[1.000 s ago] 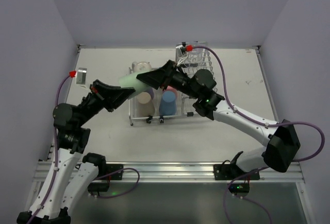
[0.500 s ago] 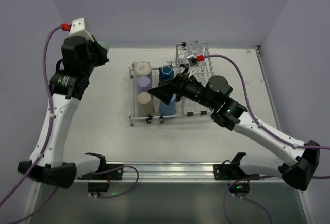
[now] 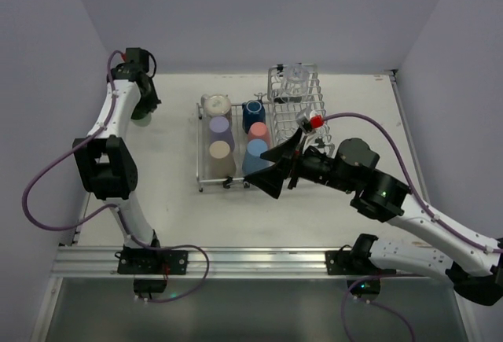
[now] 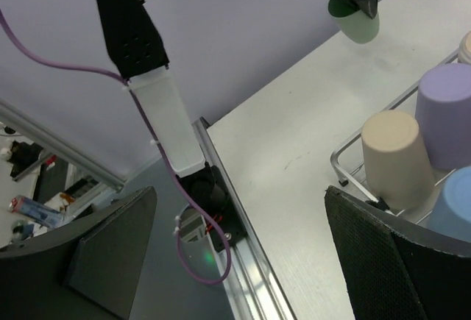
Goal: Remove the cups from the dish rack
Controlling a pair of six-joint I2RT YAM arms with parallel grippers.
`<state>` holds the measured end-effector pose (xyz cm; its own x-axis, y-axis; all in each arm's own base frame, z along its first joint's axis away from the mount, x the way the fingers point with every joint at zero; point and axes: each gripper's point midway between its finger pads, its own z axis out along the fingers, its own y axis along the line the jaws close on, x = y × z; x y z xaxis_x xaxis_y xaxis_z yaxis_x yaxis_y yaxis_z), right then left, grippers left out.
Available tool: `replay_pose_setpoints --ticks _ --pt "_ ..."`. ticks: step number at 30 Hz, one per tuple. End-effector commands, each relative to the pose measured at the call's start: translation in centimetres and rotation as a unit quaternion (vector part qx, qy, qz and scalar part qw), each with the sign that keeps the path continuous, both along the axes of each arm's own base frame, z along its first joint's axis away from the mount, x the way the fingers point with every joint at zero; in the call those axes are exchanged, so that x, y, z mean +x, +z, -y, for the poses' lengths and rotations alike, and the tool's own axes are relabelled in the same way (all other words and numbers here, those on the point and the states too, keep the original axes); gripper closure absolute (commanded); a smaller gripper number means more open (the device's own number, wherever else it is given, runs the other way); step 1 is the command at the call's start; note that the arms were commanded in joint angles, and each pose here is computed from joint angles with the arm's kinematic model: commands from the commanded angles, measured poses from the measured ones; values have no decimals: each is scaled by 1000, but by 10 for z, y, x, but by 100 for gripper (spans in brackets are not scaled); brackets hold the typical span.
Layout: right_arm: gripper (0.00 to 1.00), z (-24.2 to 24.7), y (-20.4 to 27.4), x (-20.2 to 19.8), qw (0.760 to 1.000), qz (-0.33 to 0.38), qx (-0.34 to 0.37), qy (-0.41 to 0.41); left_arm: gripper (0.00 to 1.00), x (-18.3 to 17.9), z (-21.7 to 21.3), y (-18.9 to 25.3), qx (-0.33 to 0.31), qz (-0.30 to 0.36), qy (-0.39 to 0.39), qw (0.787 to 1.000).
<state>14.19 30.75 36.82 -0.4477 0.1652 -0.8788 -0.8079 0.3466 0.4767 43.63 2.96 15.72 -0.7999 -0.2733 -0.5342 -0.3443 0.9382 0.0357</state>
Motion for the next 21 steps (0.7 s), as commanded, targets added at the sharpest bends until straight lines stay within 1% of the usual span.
replay_pose_setpoints --ticks 1,3,5,7,8,12,13,14,15,17,18,21 --pt "1 3 -12 -4 1000 9 -26 1 100 14 -13 21 -28 13 -17 999" --pt "1 1 -16 -2 999 8 -31 0 100 14 -12 2 -36 -15 -20 999" --pt "1 0 -17 -1 999 11 -35 -4 100 6 -10 -17 -45 -44 -21 998" --pt "1 1 -19 3 999 13 -39 -10 100 0 -8 -24 -58 -52 -26 997" --pt "1 1 -20 4 999 14 -41 -12 100 -9 -3 -33 -69 -64 -32 995" --pt "1 1 -20 5 999 16 -40 -17 100 -29 2 -53 -80 -95 -41 991" --pt "1 0 -22 5 999 14 -41 -17 100 -31 6 -56 -92 -94 -50 990" --pt "1 1 -22 6 999 14 -41 -18 100 -34 8 -53 -94 -87 -52 990" --pt "1 1 -22 6 999 15 -42 -18 100 -42 8 -61 -94 -98 -50 989" --pt "1 -1 -23 7 999 15 -42 -18 100 -45 8 -60 -93 -90 -52 990" --pt "1 -1 -24 7 999 13 -43 -17 100 -50 9 -65 -96 -96 -53 989" --pt "1 -4 -24 6 999 11 -42 -12 100 -50 12 -66 -103 -88 -57 989"
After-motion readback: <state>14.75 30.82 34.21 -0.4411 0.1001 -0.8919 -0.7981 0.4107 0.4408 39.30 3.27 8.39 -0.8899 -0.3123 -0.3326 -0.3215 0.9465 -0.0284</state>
